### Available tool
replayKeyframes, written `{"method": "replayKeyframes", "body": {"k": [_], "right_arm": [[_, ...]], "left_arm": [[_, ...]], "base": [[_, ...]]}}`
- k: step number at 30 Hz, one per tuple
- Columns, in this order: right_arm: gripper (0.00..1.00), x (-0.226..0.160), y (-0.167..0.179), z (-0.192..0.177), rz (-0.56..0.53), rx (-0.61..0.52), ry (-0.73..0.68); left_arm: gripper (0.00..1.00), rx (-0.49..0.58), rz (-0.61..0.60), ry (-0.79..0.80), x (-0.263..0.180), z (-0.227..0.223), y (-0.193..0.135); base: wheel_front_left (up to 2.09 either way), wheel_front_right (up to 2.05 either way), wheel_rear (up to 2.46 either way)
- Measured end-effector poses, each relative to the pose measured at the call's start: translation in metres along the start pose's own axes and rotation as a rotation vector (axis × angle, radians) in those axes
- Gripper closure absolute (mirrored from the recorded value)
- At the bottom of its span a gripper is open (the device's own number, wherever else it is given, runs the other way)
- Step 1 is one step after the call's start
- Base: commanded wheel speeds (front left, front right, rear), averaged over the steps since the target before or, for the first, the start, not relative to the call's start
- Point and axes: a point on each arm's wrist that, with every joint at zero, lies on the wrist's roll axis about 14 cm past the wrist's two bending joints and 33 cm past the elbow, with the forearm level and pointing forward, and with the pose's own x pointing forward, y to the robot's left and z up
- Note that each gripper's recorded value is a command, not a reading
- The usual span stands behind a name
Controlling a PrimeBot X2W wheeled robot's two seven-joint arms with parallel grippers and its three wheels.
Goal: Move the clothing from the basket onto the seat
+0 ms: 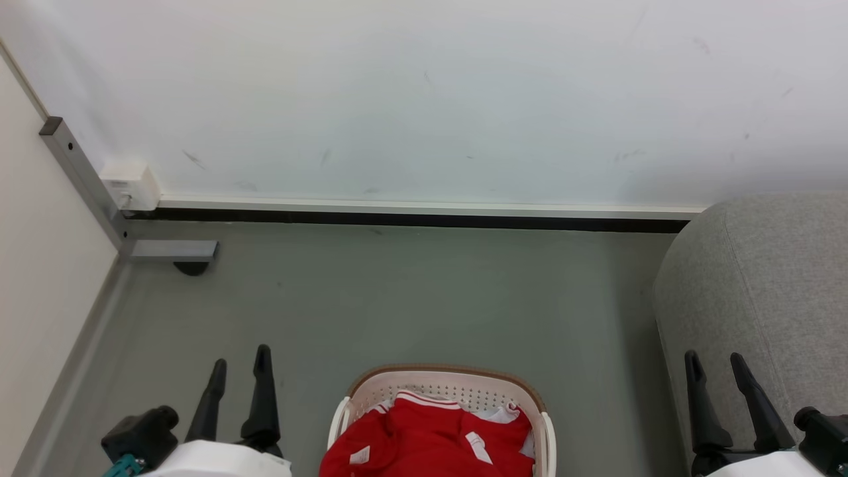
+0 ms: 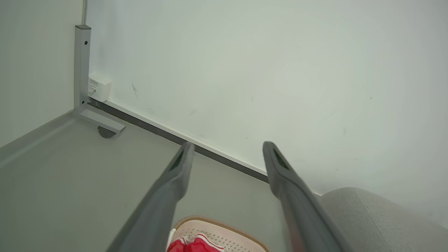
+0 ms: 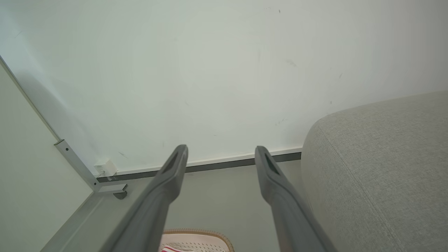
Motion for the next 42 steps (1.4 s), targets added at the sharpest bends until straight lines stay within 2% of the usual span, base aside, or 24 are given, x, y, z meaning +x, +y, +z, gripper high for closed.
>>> {"method": "replayKeyframes", "body": {"k": [20,42], "right_arm": [[0.0,-0.006,-0.008,-0.016,-0.012,-0.117,0.036],[0.0,-0.007,-0.006,-0.019,0.0,-0.191,0.023]], "left_arm": [[0.0,0.225,-0.038,-0.037,-0.004,0.002,-0.006],[0.0,0.353,-0.071,-0.025,-0.007,-0.01,-0.007]], "base": [[0.0,0.0,0.0],[0.0,0.0,0.0]]}}
